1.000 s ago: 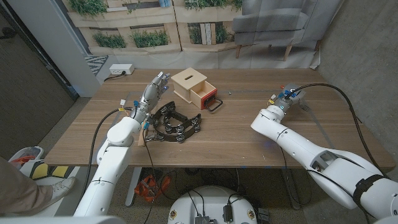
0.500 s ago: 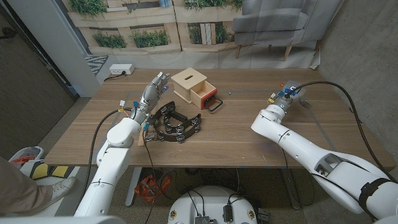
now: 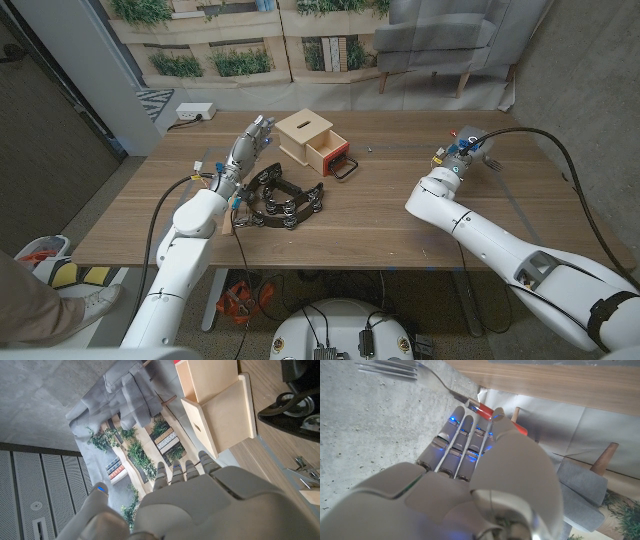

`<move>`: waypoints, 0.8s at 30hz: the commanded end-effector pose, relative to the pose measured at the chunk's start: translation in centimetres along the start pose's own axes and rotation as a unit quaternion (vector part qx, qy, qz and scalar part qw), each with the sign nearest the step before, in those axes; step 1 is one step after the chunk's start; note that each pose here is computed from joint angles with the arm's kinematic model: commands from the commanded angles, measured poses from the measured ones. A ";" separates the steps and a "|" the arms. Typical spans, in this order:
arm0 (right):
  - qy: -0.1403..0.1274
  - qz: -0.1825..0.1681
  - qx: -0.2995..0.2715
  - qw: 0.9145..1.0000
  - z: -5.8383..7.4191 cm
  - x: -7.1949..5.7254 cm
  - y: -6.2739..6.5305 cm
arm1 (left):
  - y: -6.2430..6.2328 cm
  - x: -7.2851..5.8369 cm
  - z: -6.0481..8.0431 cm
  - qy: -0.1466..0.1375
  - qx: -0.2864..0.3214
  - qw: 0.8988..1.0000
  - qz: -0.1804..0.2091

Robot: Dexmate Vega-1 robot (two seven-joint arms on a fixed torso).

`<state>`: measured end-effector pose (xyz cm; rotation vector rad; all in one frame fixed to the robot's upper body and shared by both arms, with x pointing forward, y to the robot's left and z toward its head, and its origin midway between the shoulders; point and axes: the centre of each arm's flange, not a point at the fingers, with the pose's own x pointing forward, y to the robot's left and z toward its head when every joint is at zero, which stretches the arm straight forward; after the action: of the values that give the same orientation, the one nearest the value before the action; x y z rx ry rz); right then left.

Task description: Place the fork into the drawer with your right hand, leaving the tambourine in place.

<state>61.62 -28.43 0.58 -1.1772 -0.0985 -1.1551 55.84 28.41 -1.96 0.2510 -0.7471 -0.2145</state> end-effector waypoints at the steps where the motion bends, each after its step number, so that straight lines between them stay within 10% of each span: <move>1: -0.011 -0.005 0.000 1.000 0.1 -0.2 -0.9 | -0.2 0.5 0.3 -0.005 0.002 1.000 -0.005; 24: -0.037 -0.017 0.015 0.999 0.2 -0.9 -2.7 | 0.0 1.2 0.7 -0.005 0.002 1.000 -0.014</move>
<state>60.12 -27.50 1.66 -1.1893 -0.1537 -1.1477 56.18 28.04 -1.01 0.2618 -0.7547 -0.2322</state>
